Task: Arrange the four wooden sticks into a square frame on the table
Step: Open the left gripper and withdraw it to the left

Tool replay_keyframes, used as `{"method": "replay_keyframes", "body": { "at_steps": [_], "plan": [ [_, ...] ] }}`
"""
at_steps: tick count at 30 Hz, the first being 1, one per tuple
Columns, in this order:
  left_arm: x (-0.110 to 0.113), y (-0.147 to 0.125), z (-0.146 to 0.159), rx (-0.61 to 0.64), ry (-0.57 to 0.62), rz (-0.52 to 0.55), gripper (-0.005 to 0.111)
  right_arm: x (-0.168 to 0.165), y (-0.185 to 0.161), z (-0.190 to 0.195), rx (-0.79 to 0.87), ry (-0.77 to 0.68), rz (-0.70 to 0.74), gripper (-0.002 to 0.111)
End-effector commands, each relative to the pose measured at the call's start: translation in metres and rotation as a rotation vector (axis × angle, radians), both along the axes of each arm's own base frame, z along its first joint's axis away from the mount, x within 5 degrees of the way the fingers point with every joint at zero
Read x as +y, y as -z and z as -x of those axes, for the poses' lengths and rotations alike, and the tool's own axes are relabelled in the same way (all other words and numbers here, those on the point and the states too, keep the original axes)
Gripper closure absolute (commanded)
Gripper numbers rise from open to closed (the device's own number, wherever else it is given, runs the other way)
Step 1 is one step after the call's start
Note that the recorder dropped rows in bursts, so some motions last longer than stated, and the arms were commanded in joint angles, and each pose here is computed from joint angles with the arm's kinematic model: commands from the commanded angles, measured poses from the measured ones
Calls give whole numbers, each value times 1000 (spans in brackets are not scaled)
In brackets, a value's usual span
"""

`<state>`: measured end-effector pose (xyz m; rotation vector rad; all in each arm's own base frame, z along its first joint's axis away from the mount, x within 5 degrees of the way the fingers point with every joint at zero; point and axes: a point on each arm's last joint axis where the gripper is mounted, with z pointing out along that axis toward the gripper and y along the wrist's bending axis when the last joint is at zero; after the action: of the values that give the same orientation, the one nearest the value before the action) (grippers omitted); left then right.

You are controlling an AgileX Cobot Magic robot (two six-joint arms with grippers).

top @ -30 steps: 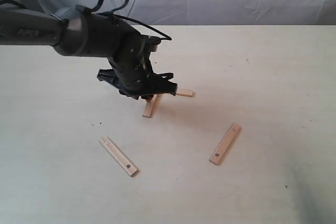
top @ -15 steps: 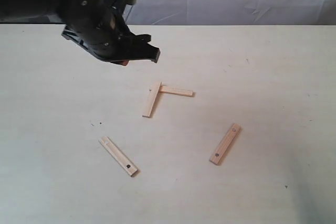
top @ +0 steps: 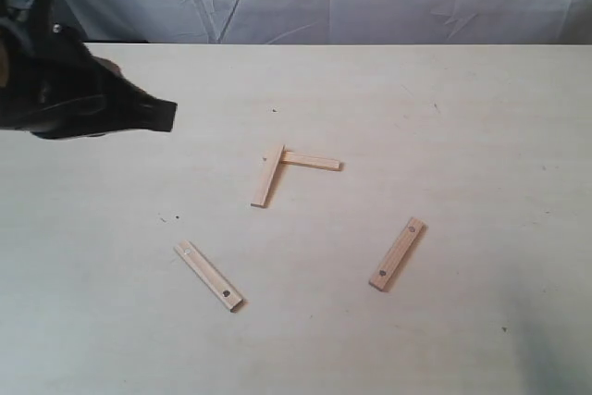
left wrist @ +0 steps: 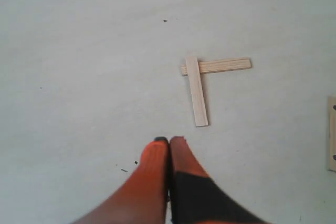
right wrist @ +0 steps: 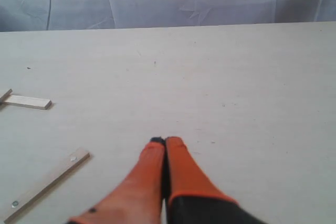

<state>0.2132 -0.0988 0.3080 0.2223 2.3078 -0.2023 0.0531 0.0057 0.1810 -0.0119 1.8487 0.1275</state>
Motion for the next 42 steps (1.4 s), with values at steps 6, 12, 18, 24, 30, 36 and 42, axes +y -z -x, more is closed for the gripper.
{"method": "replay_keyframes", "body": {
  "at_steps": [6, 12, 18, 24, 30, 36, 42],
  "plan": [
    [27, -15, 50, -133, 6, 58, 107, -2, -40, -2, -453, 21, -35, 108],
    [38, -28, 70, -199, -1, 89, 107, -3, -57, 3, -637, 28, -51, 108],
    [47, -39, 85, -262, -3, 118, 107, -3, -60, 4, -672, 30, -56, 108],
    [50, -41, 90, -271, -7, 120, 107, -3, -62, 3, -611, 33, -64, 108],
    [50, -40, 90, -270, -8, 117, 107, -1, -101, 9, -371, -1, 7, 109],
    [50, -40, 90, -270, -8, 117, 107, 5, -125, -5, 83, -49, 18, 109],
    [50, -40, 90, -270, -8, 117, 107, 9, -134, -31, 265, -67, 6, 109]
  ]
}}
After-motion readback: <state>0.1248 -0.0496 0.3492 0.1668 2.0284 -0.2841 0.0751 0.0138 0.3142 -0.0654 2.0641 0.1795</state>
